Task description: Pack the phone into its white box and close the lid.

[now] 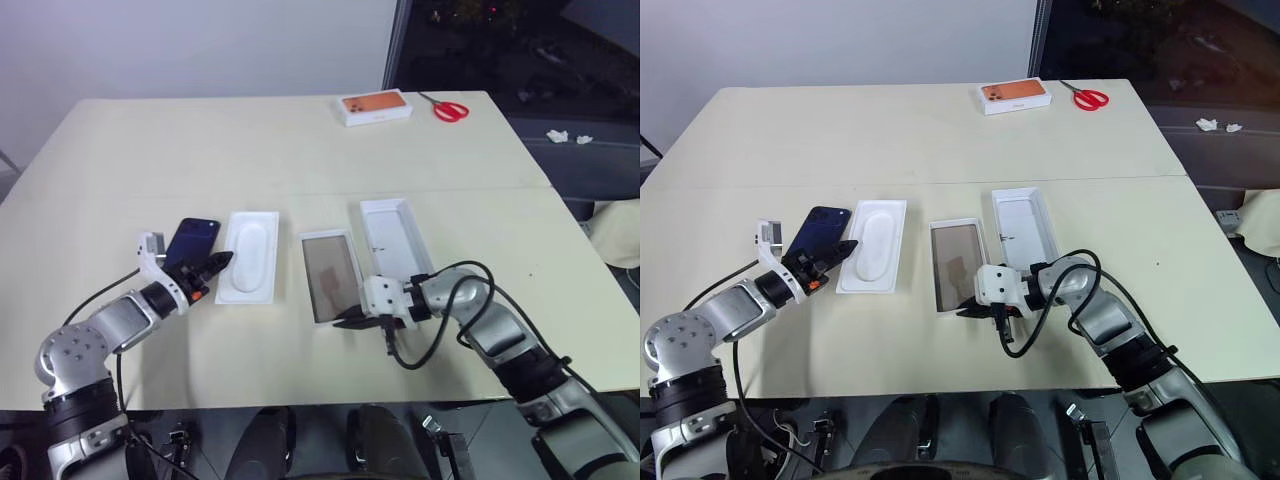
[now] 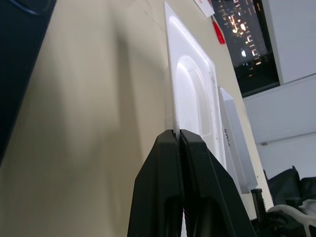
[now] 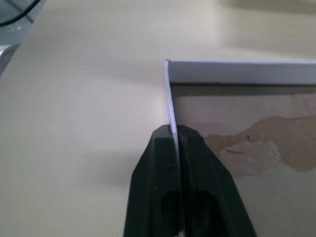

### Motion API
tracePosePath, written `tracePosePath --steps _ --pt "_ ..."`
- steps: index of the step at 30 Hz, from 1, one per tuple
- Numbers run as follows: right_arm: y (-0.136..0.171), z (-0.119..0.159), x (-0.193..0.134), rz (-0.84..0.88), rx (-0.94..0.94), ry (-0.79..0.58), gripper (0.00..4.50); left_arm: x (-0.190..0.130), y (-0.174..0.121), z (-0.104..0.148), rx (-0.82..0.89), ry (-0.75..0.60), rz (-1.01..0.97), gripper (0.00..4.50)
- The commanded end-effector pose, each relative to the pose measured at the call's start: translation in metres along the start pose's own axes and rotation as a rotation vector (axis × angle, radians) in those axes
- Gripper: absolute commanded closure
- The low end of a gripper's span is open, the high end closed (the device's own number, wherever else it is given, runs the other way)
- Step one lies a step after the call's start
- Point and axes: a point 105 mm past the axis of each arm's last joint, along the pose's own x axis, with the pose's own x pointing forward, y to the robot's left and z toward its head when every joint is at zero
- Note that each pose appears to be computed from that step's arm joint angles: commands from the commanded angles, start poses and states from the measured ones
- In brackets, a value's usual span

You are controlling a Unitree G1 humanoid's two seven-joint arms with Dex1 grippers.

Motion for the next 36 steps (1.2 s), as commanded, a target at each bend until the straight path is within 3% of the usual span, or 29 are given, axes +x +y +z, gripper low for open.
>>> tracePosePath --steps 1,12,15,18,24,28,36 --pt "-0.012 0.008 0.008 -0.038 -0.047 -0.006 4.48 0.005 -0.019 0.012 0.05 -0.043 -0.056 4.5" --pt "-0.049 0.036 0.037 -0.159 0.017 -0.088 4.48 0.023 -0.042 0.025 0.091 -0.089 -0.089 4.5" --pt "-0.053 0.045 0.037 -0.165 0.032 -0.126 3.57 0.024 -0.043 0.023 0.094 -0.081 -0.089 4.5" --pt "-0.041 0.043 0.031 -0.116 0.003 -0.113 2.12 0.024 -0.041 0.017 0.095 -0.069 -0.087 4.5" --pt "-0.05 0.057 0.0 -0.147 0.047 -0.168 2.12 0.029 -0.039 0.013 0.091 -0.067 -0.07 4.5" --pt "-0.074 0.056 -0.037 -0.264 0.149 -0.224 2.12 0.041 -0.027 0.002 0.085 -0.066 -0.006 4.5" --pt "-0.078 0.038 -0.05 -0.332 0.191 -0.203 2.12 0.058 -0.029 -0.012 0.063 -0.058 0.005 4.5"
